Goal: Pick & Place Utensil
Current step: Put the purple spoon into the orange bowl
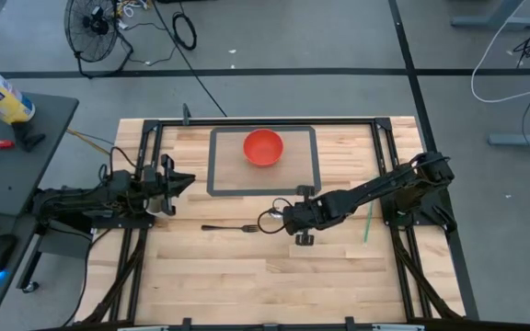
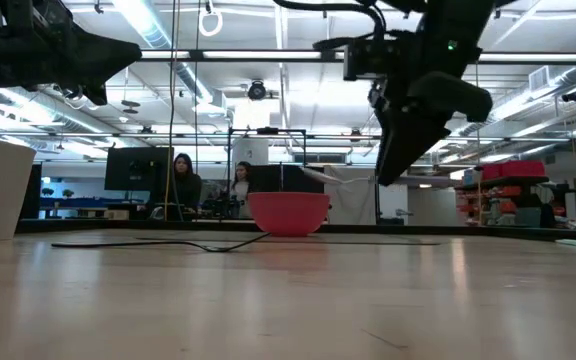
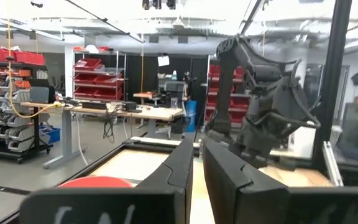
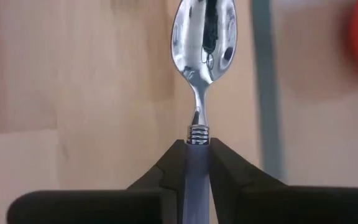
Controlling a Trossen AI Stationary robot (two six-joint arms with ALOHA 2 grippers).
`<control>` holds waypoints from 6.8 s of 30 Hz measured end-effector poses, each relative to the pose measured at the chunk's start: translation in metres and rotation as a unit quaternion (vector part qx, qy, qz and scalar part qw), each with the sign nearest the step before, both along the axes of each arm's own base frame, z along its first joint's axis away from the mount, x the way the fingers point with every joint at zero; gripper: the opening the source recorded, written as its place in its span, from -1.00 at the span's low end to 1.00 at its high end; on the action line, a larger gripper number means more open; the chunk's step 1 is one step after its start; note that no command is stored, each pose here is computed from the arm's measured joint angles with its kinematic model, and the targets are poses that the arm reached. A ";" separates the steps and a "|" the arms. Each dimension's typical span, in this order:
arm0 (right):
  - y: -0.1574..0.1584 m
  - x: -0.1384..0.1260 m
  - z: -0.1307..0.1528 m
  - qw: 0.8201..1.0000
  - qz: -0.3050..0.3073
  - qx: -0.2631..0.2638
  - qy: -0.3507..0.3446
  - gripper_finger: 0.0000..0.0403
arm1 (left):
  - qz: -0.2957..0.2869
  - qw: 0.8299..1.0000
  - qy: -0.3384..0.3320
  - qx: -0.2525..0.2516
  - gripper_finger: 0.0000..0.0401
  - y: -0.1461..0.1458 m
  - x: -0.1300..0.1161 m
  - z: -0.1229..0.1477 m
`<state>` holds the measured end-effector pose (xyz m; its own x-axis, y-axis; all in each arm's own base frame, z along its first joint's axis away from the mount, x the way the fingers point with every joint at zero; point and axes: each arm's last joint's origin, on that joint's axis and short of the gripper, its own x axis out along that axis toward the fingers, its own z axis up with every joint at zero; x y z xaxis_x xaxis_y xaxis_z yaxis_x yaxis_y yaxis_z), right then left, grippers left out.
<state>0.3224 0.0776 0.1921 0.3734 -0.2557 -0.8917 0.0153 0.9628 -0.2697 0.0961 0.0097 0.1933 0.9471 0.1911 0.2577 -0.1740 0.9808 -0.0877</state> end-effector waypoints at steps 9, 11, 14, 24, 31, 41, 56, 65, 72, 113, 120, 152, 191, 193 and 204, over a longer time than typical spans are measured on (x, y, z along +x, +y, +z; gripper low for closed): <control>0.001 0.010 0.026 0.973 0.196 -0.118 0.041 -0.74 | -0.017 0.998 -0.048 -0.047 -0.79 0.000 -0.002 0.007; 0.002 0.012 0.031 0.960 0.231 -0.151 0.046 -0.74 | -0.028 0.995 -0.059 -0.072 -0.79 0.000 -0.003 0.008; 0.003 0.018 0.043 0.945 0.257 -0.197 0.038 -0.74 | -0.057 0.991 -0.052 -0.112 -0.79 -0.001 -0.001 0.005; 0.007 0.053 0.069 0.905 0.320 -0.280 -0.010 -0.74 | -0.071 0.984 -0.004 -0.166 -0.79 -0.003 0.020 -0.004; 0.010 0.074 0.058 0.871 0.365 -0.327 0.035 -0.74 | -0.052 0.971 0.051 -0.226 -0.78 -0.002 0.041 -0.015; 0.005 0.077 0.055 0.835 0.375 -0.394 0.088 -0.74 | -0.020 0.937 0.109 -0.331 -0.34 0.002 0.074 -0.018; 0.001 0.072 0.051 0.830 0.388 -0.382 0.120 -0.74 | 0.006 0.915 0.158 -0.370 0.08 0.003 0.108 -0.025; -0.009 0.078 0.054 0.833 0.375 -0.392 0.110 -0.74 | -0.017 0.919 0.152 -0.363 0.06 -0.002 0.114 -0.016; -0.030 0.088 0.057 0.845 0.364 -0.385 0.074 -0.74 | -0.011 0.921 0.140 -0.364 0.06 -0.002 0.119 -0.019; -0.038 0.101 0.063 0.850 0.315 -0.421 0.028 -0.50 | 0.030 0.945 0.124 -0.301 -0.87 -0.001 0.131 -0.024; -0.010 0.095 0.077 0.888 0.209 -0.404 -0.060 -0.01 | 0.049 0.949 0.131 -0.284 -0.90 0.000 0.131 -0.025; -0.071 -0.015 0.033 0.741 -0.117 0.191 -0.633 0.14 | -0.053 0.966 0.111 -0.227 -0.90 -0.006 0.133 -0.014; -0.071 -0.006 0.034 0.773 -0.111 0.237 -0.578 -0.89 | -0.067 0.966 0.131 -0.212 -0.23 -0.006 0.133 -0.017; -0.073 -0.009 0.036 0.778 -0.122 0.238 -0.568 -0.89 | -0.072 0.966 0.135 -0.210 -0.09 -0.005 0.133 -0.017; -0.098 -0.027 0.052 0.769 -0.206 0.232 -0.559 -0.89 | -0.017 0.955 0.228 -0.189 0.35 0.008 0.117 -0.020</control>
